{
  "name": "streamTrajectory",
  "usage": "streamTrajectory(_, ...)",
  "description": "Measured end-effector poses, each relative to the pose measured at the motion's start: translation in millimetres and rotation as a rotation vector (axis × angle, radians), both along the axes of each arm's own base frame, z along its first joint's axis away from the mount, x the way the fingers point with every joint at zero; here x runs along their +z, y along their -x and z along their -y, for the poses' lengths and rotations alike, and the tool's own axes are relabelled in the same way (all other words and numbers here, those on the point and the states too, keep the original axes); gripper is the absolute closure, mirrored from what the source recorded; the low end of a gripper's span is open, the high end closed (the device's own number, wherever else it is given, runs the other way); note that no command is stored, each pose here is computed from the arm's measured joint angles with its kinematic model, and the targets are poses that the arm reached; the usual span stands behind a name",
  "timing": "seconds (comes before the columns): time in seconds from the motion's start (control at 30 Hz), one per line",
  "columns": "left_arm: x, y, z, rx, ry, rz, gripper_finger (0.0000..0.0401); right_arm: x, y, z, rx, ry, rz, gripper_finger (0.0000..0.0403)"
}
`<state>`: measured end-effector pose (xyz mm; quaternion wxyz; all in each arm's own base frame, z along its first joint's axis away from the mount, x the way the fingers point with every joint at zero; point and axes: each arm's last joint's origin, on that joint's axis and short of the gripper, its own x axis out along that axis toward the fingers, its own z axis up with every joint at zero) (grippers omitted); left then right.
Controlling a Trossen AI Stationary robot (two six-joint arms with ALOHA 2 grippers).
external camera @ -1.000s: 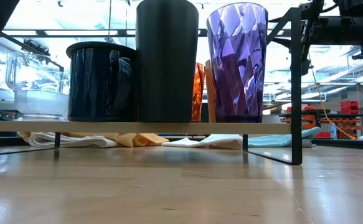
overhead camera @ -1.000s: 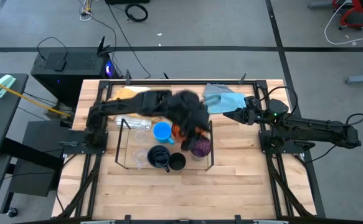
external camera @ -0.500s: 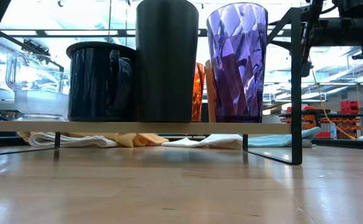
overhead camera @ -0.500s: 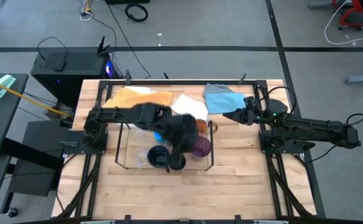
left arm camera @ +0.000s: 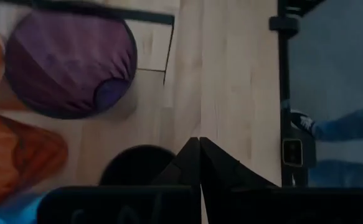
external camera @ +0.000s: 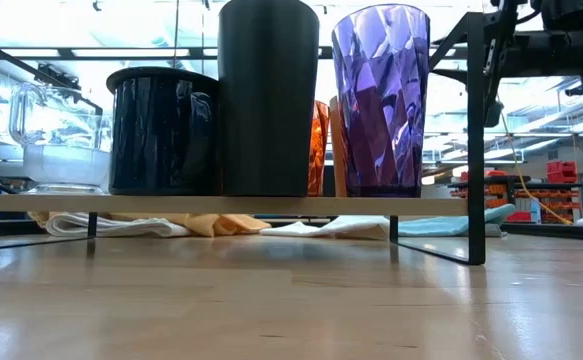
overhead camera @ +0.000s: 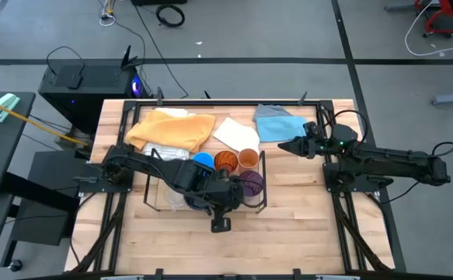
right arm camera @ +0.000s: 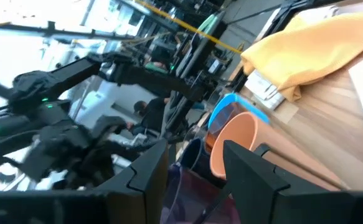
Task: Stack small to large cups/mugs on shelf
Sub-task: Adjust the black cup
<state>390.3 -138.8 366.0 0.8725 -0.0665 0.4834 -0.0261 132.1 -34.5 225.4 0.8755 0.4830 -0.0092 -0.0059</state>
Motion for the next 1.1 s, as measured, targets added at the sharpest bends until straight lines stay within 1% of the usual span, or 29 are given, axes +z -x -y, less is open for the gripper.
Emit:
streamTrajectory(0.07,-11,-1,7,0.035,0.01,-0.014,0.0394,0,0,-1,0.025,0.012,0.0,0.0243)
streamTrajectory(0.13,-22,0,14,0.032,0.004,-0.046,0.0393,0,0,-1,0.044,0.02,0.0,0.0243)
streamTrajectory(0.3,-44,6,28,0.075,0.041,-0.122,0.0395,0,0,-2,0.058,0.021,0.001,0.0243)
streamTrajectory(0.5,-44,5,37,0.094,0.09,-0.096,0.0396,0,0,-2,0.064,0.021,0.001,0.0243)
streamTrajectory(0.6,-45,6,38,0.081,0.138,-0.131,0.0394,0,0,-2,0.064,0.021,0.001,0.0243)
streamTrajectory(0.83,-51,5,36,0.071,0.137,-0.182,0.0395,0,0,-2,0.064,0.014,0.002,0.0243)
streamTrajectory(1.1,-61,-2,25,0.041,0.091,-0.208,0.0395,0,0,-2,0.062,0.011,0.002,0.0243)
